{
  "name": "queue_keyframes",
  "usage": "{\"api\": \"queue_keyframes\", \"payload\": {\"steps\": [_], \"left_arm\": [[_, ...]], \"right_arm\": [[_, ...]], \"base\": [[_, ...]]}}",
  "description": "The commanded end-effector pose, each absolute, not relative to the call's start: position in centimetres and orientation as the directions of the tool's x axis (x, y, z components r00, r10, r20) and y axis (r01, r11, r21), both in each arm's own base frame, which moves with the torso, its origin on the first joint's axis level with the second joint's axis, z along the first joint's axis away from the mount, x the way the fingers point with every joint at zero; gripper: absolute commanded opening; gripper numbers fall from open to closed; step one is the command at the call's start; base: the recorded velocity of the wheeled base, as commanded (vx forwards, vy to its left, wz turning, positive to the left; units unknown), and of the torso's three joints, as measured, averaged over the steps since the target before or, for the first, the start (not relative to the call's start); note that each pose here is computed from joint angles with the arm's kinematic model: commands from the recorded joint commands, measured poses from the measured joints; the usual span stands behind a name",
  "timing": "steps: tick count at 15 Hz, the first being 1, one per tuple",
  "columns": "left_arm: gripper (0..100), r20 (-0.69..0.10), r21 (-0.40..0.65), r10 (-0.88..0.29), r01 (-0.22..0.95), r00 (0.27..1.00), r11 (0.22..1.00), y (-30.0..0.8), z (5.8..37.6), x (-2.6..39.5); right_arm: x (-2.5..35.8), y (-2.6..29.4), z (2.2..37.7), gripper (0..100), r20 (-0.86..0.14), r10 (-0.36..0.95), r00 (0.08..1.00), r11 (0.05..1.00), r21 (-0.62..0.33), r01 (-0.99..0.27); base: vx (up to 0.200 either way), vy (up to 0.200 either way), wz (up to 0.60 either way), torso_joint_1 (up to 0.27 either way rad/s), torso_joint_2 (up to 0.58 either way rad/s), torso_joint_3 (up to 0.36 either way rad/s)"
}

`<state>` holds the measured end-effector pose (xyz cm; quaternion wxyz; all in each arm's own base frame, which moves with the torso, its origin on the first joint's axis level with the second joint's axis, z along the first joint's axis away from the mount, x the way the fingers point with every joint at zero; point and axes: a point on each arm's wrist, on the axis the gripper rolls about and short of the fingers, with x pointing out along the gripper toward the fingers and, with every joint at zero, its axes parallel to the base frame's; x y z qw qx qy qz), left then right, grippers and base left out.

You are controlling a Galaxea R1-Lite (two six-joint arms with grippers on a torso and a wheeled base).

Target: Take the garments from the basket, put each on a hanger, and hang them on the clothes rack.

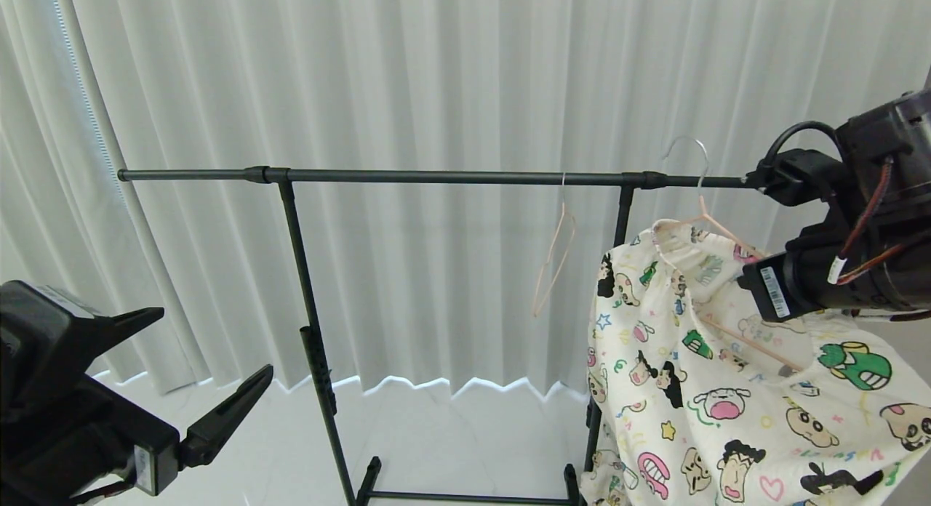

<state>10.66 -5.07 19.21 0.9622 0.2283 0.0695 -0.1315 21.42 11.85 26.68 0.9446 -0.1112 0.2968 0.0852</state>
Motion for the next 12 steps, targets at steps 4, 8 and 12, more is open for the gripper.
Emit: {"api": "queue_keyframes", "payload": {"steps": [4,8,12], "left_arm": [[100,-0.203,0.424,-0.219,0.288,0.954,0.859,-5.1,19.0,10.8],[100,-0.205,0.427,-0.221,0.29,0.954,0.857,-5.1,19.0,10.8],[100,-0.205,0.427,-0.227,0.295,0.952,0.855,-5.2,19.0,10.7]], "right_arm": [[23.0,12.8,25.9,0,-0.566,0.099,0.818,0.961,-0.159,-0.226],[23.1,12.8,25.7,0,-0.571,0.095,0.816,0.961,-0.16,-0.225],[24.1,13.1,25.1,0,-0.572,0.087,0.816,0.964,-0.158,-0.214]], "base": [[0.2,0.0,0.0,-0.004,0.0,0.005],[0.2,0.0,0.0,0.008,0.01,0.001],[0.2,0.0,0.0,0.005,0.0,0.001]]}}
